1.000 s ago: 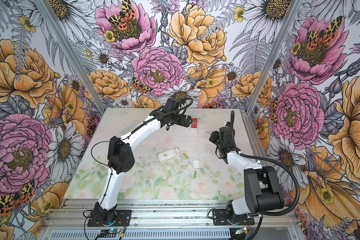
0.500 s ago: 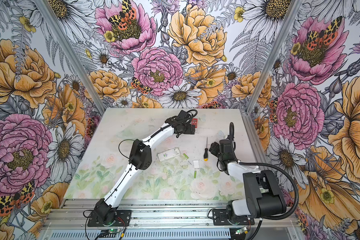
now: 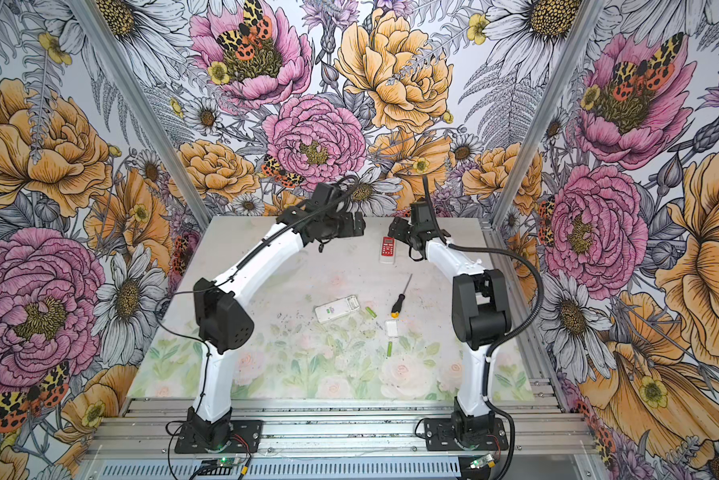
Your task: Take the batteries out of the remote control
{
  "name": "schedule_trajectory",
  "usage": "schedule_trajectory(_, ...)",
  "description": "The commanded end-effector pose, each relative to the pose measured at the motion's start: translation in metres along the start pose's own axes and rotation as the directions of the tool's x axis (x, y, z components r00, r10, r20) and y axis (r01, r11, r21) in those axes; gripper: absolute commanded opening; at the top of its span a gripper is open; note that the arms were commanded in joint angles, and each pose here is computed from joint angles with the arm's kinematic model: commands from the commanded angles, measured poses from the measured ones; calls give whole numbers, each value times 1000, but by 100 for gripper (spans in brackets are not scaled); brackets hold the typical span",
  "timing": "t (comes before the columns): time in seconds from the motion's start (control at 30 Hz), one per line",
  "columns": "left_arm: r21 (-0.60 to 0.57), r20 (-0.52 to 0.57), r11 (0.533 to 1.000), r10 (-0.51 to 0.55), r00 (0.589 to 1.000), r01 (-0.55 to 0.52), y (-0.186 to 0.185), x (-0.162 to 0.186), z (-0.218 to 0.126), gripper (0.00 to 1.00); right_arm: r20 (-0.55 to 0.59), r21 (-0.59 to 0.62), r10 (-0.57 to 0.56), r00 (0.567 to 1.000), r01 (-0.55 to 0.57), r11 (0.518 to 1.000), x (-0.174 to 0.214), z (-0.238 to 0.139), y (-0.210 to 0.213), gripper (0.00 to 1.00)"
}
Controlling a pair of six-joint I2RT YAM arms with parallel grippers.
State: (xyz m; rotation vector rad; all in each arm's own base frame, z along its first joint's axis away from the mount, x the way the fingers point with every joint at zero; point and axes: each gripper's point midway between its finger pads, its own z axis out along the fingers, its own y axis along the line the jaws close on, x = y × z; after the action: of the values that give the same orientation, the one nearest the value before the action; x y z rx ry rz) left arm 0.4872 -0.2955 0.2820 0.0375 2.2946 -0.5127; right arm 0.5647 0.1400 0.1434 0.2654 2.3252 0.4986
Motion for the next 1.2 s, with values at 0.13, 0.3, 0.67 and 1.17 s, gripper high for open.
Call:
schedule_trajectory(0.13, -145, -40, 989, 18, 999, -23, 60, 25, -27, 99, -203, 137, -78, 976, 108, 985, 50, 36, -12, 81)
schedule_trajectory(0.3, -171, -93, 985, 13, 996, -28, 76, 48, -27, 99, -210, 155, -119, 970, 153, 976, 57, 52, -6, 80)
schedule_trajectory(0.67, -179, -96, 984, 2, 995, -19, 91, 50, -39, 99, -252, 260, -167, 953, 233, 937, 74, 69, -18, 76)
schedule_trajectory(1.17, -154, -102, 988, -16, 995, 1, 100, 47, -46, 99, -272, 331, -191, 943, 278, 902, 78, 91, -30, 64)
